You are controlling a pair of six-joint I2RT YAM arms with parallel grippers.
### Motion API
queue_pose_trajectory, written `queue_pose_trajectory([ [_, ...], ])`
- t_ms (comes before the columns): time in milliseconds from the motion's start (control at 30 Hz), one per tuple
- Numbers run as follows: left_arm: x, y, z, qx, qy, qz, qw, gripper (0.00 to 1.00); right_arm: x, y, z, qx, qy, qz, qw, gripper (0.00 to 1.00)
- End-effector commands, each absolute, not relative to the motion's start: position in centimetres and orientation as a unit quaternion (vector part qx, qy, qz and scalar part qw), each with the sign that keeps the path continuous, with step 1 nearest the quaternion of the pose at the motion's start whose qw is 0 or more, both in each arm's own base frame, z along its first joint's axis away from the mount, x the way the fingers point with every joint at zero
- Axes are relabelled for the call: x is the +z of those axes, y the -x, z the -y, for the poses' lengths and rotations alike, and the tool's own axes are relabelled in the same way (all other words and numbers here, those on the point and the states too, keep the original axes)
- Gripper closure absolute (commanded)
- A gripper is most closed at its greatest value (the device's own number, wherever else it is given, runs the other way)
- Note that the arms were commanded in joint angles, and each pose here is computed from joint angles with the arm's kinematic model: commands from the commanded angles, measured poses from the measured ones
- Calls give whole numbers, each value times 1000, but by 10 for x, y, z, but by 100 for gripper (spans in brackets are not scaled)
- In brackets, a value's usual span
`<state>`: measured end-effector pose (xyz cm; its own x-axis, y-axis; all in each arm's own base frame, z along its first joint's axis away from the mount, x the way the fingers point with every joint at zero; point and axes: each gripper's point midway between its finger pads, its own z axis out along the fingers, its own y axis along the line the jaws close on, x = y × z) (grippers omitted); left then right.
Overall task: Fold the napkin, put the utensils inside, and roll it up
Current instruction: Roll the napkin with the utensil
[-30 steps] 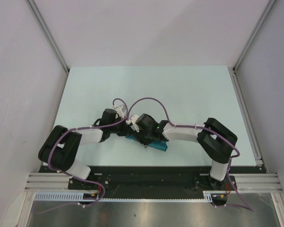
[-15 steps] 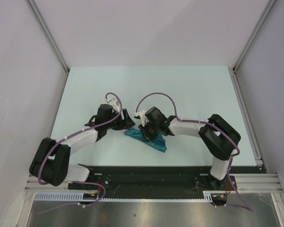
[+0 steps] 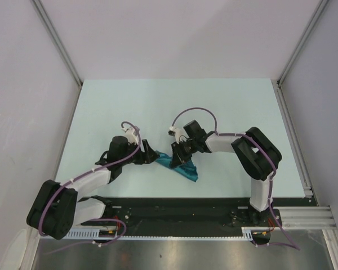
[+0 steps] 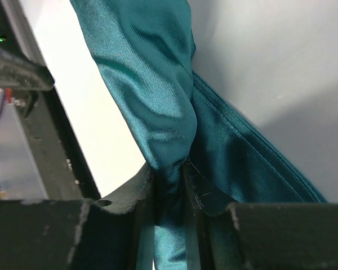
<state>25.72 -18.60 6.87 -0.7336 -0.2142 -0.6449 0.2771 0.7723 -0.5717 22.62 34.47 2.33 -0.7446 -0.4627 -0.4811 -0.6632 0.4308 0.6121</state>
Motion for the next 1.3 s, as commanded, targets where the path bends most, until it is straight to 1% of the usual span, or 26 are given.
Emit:
queue_pose_trajectory([
  [0,92,-262,203,-384,-51,-832,397,25,-7,-175,-325,434,300,-849,-23,78],
  [133,80,-266,206,-384,-46,-838,385,28,-9,-176,-324,447,290,-846,-37,78],
  [200,79,-267,207,-387,-47,-835,388,32,-10,-175,-324,452,288,-843,-44,78],
  [233,79,-269,208,-388,-46,-834,390,38,-10,-174,-324,456,287,-841,-47,78],
  [400,73,-272,212,-393,-45,-836,381,46,-13,-173,-323,464,279,-839,-59,78],
  [433,73,-273,213,-395,-46,-835,380,51,-13,-173,-323,465,279,-838,-60,78],
  [533,69,-270,216,-400,-50,-836,372,57,-13,-175,-322,469,273,-838,-64,77],
  [733,57,-258,220,-405,-56,-843,350,59,-14,-179,-320,470,267,-839,-62,77],
  [767,56,-257,221,-405,-56,-843,350,62,-14,-181,-320,472,266,-839,-60,77],
  [800,52,-256,221,-403,-56,-845,346,67,-12,-180,-321,474,266,-837,-61,77],
  [867,46,-254,220,-400,-55,-850,339,74,-10,-183,-322,475,266,-837,-57,76],
  [900,44,-254,220,-399,-53,-851,337,81,-9,-183,-322,476,267,-836,-55,76],
  [933,39,-252,219,-396,-51,-856,330,84,-6,-184,-323,476,267,-836,-53,75],
  [967,37,-252,218,-394,-50,-857,328,87,-4,-187,-322,475,265,-838,-51,70],
  [1000,34,-251,217,-391,-48,-859,326,93,-3,-189,-322,472,267,-839,-45,65],
  [1033,30,-250,216,-388,-45,-862,323,96,1,-190,-322,469,269,-840,-43,60],
  [1067,27,-249,216,-385,-45,-865,319,99,3,-192,-321,466,270,-842,-38,51],
  [1167,22,-248,214,-379,-44,-870,312,100,17,-203,-319,447,275,-851,-13,42],
  [1267,21,-247,215,-380,-48,-870,310,100,36,-216,-317,426,280,-860,23,37],
])
